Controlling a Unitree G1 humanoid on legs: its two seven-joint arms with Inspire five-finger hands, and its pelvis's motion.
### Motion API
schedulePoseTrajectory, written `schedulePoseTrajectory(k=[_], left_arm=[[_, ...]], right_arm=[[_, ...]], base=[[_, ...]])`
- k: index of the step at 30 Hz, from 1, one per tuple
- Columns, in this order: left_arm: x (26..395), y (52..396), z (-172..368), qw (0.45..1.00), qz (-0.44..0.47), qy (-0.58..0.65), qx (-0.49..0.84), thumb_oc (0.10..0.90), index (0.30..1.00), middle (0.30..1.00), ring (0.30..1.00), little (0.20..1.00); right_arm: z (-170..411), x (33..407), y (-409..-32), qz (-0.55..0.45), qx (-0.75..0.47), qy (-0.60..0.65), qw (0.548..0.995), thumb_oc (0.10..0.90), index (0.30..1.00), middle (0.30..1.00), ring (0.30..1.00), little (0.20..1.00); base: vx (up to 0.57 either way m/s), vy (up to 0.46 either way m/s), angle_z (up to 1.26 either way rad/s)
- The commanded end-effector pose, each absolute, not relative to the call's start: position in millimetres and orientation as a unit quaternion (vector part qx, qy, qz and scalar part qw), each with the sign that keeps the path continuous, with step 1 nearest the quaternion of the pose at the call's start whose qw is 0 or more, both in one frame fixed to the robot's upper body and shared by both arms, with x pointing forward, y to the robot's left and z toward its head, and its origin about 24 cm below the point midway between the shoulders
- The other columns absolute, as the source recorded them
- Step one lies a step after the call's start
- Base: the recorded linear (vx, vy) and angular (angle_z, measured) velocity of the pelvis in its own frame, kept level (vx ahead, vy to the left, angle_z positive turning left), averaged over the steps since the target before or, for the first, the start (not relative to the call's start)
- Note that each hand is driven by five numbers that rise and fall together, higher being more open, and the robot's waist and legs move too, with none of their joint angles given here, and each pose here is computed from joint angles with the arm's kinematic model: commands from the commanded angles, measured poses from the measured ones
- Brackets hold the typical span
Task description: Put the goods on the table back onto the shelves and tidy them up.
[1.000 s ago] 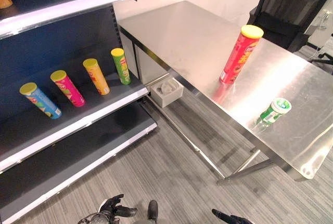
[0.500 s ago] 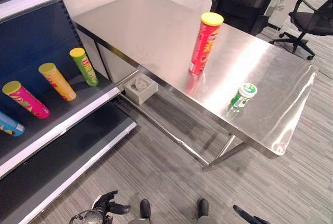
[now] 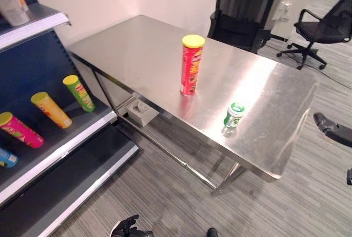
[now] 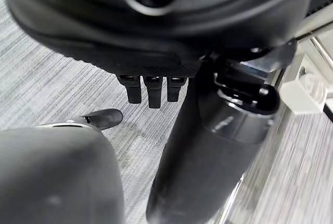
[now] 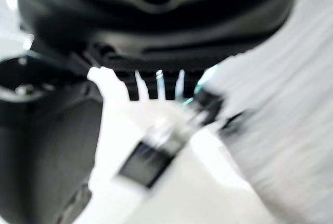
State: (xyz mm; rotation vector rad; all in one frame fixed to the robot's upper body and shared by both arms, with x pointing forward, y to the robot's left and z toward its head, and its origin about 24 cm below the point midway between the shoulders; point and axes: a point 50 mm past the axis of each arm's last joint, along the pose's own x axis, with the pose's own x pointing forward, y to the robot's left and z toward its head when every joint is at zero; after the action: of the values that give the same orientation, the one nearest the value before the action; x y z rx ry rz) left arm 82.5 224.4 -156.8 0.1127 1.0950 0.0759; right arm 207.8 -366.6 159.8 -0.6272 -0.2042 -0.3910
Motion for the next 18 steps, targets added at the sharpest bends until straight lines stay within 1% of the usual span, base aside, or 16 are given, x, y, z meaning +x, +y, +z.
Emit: schedulePoseTrajectory(k=[1,2,7,10,14,18], left_arm=[[94.2,248.5,-149.6,0.855,0.028,0.508,0.098,0.800,0.900,0.900,0.900,0.900],[94.0,248.5,-149.6,0.855,0.028,0.508,0.098,0.800,0.900,0.900,0.900,0.900],[85.5,245.4,-152.7,0.850,0.024,0.518,0.089,0.800,0.900,0.900,0.900,0.900],[87.1,243.5,-152.6,0.853,0.022,0.515,0.086,0.800,0.900,0.900,0.900,0.900],[89.6,239.7,-152.6,0.855,0.015,0.511,0.085,0.800,0.900,0.900,0.900,0.900],[92.0,239.3,-151.7,0.858,0.013,0.506,0.088,0.800,0.900,0.900,0.900,0.900]], right_arm=[[196.1,215.8,-362.4,-0.160,-0.296,-0.184,0.923,0.800,0.900,0.900,0.900,0.900],[196.1,215.8,-362.4,-0.160,-0.296,-0.184,0.924,0.800,0.900,0.900,0.900,0.900],[186.7,225.8,-342.8,-0.075,-0.300,-0.155,0.938,0.800,0.900,0.900,0.900,0.900],[184.0,224.0,-340.4,-0.071,-0.290,-0.157,0.941,0.800,0.900,0.900,0.900,0.900],[174.5,225.0,-328.1,-0.035,-0.300,-0.142,0.943,0.800,0.900,0.900,0.900,0.900],[167.0,229.3,-326.5,-0.041,-0.320,-0.129,0.938,0.800,0.900,0.900,0.900,0.900]], base=[[0.00,-0.011,0.14],[0.00,-0.014,0.20],[0.00,-0.016,0.10],[0.00,0.000,0.00],[0.01,-0.018,0.05],[0.00,-0.002,0.01]])
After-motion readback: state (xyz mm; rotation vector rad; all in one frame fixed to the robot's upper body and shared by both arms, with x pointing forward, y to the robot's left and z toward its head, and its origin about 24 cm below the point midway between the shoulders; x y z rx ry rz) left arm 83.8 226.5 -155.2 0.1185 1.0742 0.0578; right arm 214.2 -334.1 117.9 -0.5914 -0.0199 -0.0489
